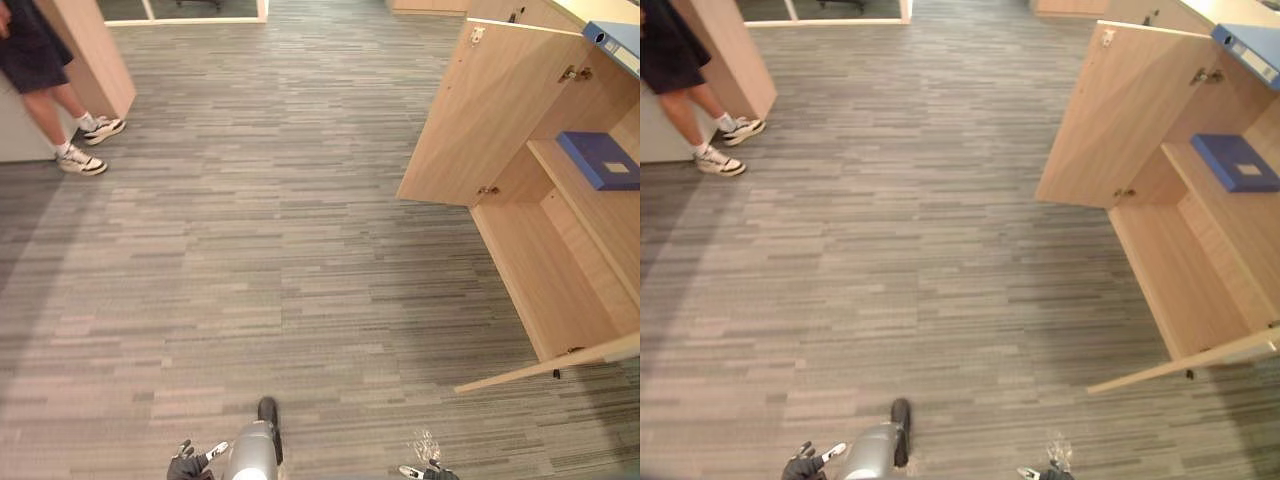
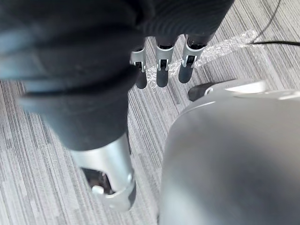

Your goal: Walk over to the cabinet, pick up the folder, carry it to the office cabinet, place the folder inside the office cabinet, then close the office cabinet door

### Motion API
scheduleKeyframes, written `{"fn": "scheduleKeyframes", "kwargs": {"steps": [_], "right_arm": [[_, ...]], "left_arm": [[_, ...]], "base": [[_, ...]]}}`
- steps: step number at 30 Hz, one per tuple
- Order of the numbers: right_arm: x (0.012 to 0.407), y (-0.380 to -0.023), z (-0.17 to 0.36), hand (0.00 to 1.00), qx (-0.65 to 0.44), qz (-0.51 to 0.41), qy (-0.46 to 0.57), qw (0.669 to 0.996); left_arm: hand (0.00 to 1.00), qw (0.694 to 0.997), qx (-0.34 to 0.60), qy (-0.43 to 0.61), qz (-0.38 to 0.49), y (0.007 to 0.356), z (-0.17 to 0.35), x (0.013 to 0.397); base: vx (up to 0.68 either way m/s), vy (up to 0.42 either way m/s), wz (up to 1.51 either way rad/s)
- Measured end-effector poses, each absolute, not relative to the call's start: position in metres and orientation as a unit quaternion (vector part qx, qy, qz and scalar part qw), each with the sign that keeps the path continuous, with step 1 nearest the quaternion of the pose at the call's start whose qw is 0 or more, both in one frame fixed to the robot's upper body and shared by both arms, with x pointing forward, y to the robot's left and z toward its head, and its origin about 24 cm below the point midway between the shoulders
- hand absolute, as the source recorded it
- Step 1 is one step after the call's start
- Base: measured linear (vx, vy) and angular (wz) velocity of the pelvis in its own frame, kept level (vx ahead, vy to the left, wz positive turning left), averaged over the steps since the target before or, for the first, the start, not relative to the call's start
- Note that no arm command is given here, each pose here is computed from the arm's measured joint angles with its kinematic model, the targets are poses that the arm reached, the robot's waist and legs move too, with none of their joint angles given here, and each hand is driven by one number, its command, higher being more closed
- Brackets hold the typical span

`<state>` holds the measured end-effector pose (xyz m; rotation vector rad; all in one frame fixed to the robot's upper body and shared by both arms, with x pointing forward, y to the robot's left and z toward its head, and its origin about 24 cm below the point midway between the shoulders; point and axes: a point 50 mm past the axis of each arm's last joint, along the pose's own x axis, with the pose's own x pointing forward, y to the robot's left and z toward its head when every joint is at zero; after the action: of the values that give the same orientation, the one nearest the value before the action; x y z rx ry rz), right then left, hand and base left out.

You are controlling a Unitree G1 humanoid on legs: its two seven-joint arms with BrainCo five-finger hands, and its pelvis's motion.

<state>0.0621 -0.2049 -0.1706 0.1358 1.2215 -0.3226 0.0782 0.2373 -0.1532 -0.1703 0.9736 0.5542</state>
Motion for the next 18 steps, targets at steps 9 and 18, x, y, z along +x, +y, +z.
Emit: {"fn": "scheduleKeyframes", "kwargs": {"steps": [9,18], "right_arm": [[0.086,-0.214,-0.162,0.0,0.047,-0.158,0.526,0.834],[0.098,-0.214,-0.159,0.0,0.028,-0.147,0.51,0.847]], "left_arm": [[0.0,0.87,-0.015,0.466,0.163,0.217,-0.153,0.096],[0.0,0.871,-0.027,0.467,0.152,0.207,-0.155,0.097]], "base": [[0.5,0.294,0.03],[0.37,-0.065,-0.38]]}}
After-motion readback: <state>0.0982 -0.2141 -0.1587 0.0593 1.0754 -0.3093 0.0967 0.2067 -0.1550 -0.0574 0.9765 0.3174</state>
